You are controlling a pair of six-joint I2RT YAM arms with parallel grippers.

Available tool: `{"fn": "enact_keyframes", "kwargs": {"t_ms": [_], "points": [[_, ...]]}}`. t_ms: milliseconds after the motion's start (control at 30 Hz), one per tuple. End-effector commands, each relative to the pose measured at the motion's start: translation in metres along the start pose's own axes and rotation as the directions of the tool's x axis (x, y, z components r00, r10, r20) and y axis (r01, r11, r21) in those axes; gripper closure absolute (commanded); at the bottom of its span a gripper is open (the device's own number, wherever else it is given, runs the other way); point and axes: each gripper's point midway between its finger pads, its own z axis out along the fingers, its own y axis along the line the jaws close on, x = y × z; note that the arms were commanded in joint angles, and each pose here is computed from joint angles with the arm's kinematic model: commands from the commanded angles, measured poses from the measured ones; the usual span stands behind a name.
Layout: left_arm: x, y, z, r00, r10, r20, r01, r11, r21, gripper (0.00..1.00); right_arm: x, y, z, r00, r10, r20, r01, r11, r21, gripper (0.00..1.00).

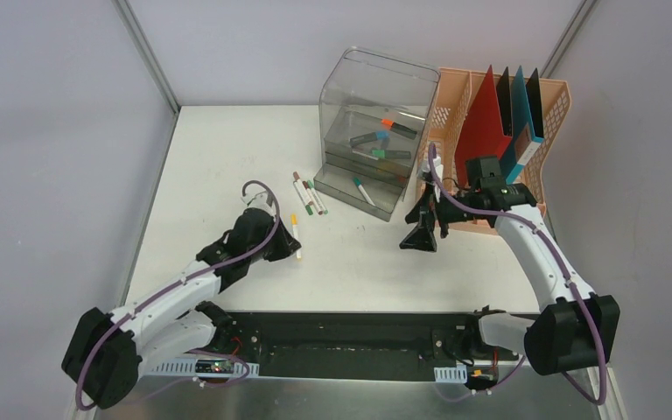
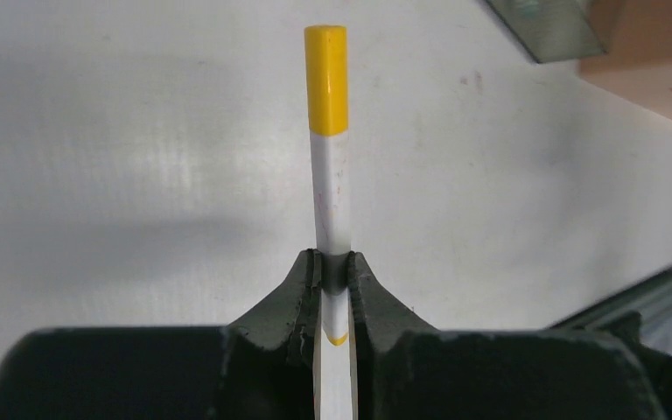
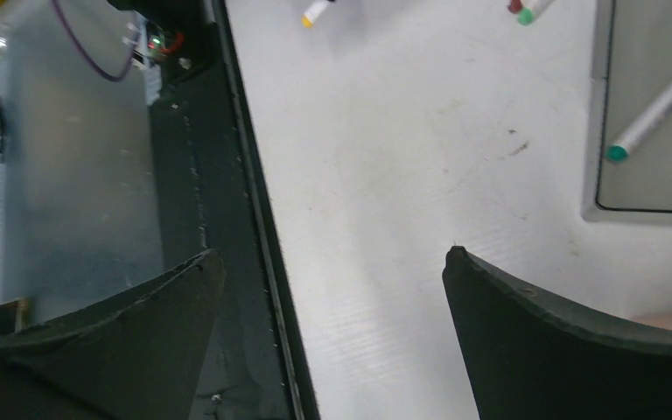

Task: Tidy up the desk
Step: Pick up the stationery from the center of the board, then place the stationery in the drawer.

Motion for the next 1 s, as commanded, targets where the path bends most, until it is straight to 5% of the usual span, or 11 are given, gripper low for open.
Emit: {"fn": "enact_keyframes", "kwargs": {"t_ms": [0,400,600,967], "points": [[-0.025,-0.067,-0.026,0.987,0.034,0.157,-0.093,0.919,0.383,1.00,-0.035,0.028,-0.002,0.989,0.060,0.136,-0.038,0.986,-0.164,0.00],[-0.019,-0.150,-0.064,0.938,0.086,0.337,-0.295,0.708,0.641,1.00,-0.069,0.008,0.002,0.914,0.229,0.335,-0.212,0.973,-0.087,0.01],[-0.014,-0.185,-0.063,0.925,0.087,0.370,-0.331,0.663,0.671,1.00,-0.076,0.029,-0.001,0.904,0.246,0.350,-0.177,0.960,-0.215,0.00],[-0.003,-0.235,-0.062,0.905,0.086,0.417,-0.376,0.619,0.689,1.00,-0.070,0.030,0.009,0.911,0.240,0.336,-0.169,0.959,-0.229,0.01]]}}
